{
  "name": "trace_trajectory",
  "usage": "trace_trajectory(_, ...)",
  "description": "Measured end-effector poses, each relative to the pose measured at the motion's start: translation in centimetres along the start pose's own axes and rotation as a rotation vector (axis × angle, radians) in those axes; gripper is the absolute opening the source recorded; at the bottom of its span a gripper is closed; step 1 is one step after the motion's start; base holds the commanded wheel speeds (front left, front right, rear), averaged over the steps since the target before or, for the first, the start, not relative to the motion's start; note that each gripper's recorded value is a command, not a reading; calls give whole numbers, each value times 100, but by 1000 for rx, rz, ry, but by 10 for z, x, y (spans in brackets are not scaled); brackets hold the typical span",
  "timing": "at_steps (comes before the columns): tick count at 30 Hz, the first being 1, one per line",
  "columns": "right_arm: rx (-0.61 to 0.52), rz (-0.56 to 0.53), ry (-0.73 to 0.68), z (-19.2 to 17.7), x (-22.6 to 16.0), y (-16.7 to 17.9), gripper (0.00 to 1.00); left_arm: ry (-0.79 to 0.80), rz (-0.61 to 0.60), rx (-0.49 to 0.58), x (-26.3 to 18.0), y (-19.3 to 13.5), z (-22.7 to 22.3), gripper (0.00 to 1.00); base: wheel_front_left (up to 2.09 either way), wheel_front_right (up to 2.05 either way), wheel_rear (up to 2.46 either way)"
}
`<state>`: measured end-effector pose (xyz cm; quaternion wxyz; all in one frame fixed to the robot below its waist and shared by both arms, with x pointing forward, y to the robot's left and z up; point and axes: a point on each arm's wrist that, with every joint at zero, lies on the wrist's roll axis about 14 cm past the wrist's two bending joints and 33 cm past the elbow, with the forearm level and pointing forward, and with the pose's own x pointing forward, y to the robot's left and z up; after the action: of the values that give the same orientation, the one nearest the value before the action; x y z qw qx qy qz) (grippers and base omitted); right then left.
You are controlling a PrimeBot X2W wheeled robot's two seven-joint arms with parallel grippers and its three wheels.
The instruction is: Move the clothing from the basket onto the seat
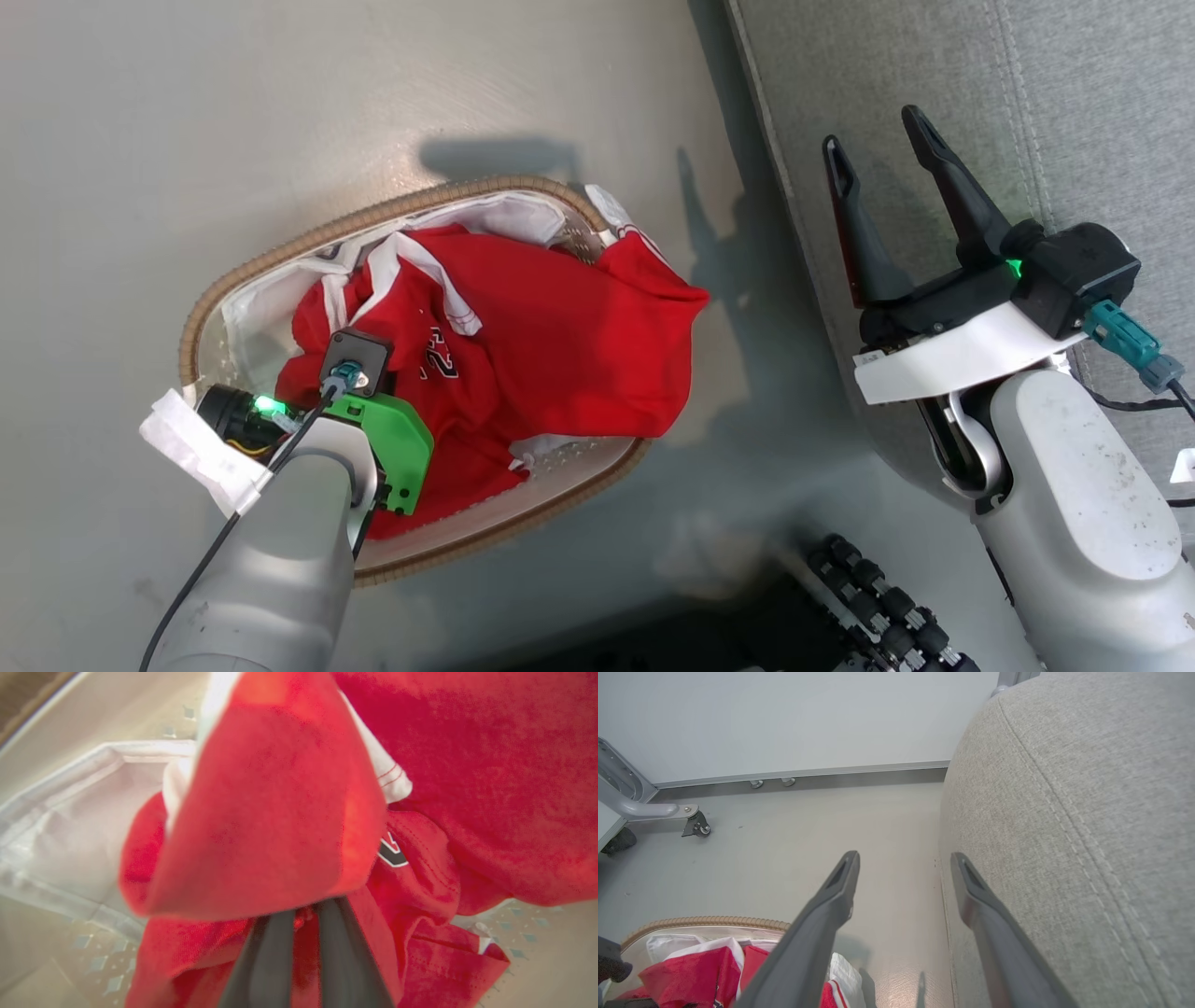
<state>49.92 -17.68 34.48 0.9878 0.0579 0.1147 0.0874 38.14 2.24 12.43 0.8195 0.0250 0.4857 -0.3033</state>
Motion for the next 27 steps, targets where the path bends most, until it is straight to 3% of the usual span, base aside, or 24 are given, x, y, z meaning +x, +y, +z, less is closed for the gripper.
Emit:
trace_trajectory(20,13,53,-63,49,-45,35,100,-298,34,-105,-87,-32,56,0,0,0,0)
trace_trajectory(27,13,52,-75,59,-74,42,100,-491,43,-107,-133,-43,101,0,0,0,0)
